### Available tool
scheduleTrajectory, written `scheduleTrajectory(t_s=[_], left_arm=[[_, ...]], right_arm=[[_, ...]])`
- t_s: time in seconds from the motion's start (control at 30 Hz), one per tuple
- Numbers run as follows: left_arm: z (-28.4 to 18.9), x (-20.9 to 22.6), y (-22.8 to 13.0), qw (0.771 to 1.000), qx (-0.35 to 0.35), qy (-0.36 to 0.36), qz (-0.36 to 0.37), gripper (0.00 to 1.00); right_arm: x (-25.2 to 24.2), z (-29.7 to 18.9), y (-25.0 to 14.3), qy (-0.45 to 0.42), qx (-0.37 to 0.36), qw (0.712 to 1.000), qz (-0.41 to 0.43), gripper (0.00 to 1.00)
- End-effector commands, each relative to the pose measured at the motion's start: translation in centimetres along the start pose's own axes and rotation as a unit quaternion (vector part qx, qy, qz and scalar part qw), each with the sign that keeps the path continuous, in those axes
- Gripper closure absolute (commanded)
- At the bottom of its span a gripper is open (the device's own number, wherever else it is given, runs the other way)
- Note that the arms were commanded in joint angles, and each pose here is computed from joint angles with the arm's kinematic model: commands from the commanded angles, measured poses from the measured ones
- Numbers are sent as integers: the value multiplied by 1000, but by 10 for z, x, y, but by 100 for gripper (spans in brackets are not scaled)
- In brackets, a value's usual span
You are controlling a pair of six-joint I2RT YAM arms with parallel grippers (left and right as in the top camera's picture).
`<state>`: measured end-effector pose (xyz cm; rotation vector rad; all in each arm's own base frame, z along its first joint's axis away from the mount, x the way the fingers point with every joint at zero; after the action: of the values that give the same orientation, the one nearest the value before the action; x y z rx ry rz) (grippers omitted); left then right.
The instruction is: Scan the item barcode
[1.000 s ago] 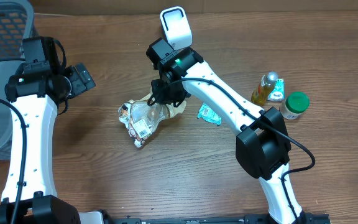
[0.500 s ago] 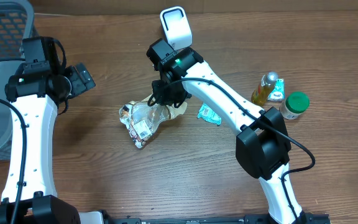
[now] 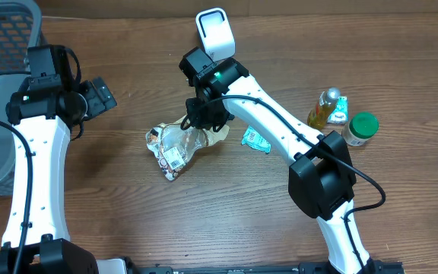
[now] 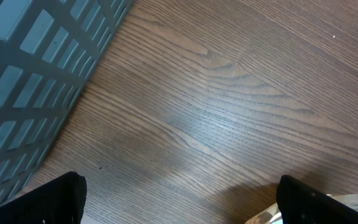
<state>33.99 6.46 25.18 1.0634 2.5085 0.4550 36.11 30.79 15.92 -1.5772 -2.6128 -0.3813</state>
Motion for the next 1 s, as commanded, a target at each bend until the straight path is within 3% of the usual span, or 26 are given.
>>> scheduleTrajectory(t_s=[0.0, 0.97], left_arm=[[-4, -1, 3, 1000, -8, -3, 5, 0], [-4, -1, 3, 1000, -8, -3, 5, 0]], right_arm=[[1, -11, 0, 5, -11, 1000, -1, 80], [-1, -11, 0, -3, -14, 1000, -8, 79]])
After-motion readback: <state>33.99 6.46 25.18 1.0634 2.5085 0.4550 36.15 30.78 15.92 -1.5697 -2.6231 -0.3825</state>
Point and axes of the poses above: each gripper's point midway between its finger pads, its own z axis out along the fingers, its own x axis along the line the jaws close on, y = z × x, the point moved 7 cm from there along -z, back along the fingers, and after that the axes turned 13 degrees about -z, right-handed, at the moved point
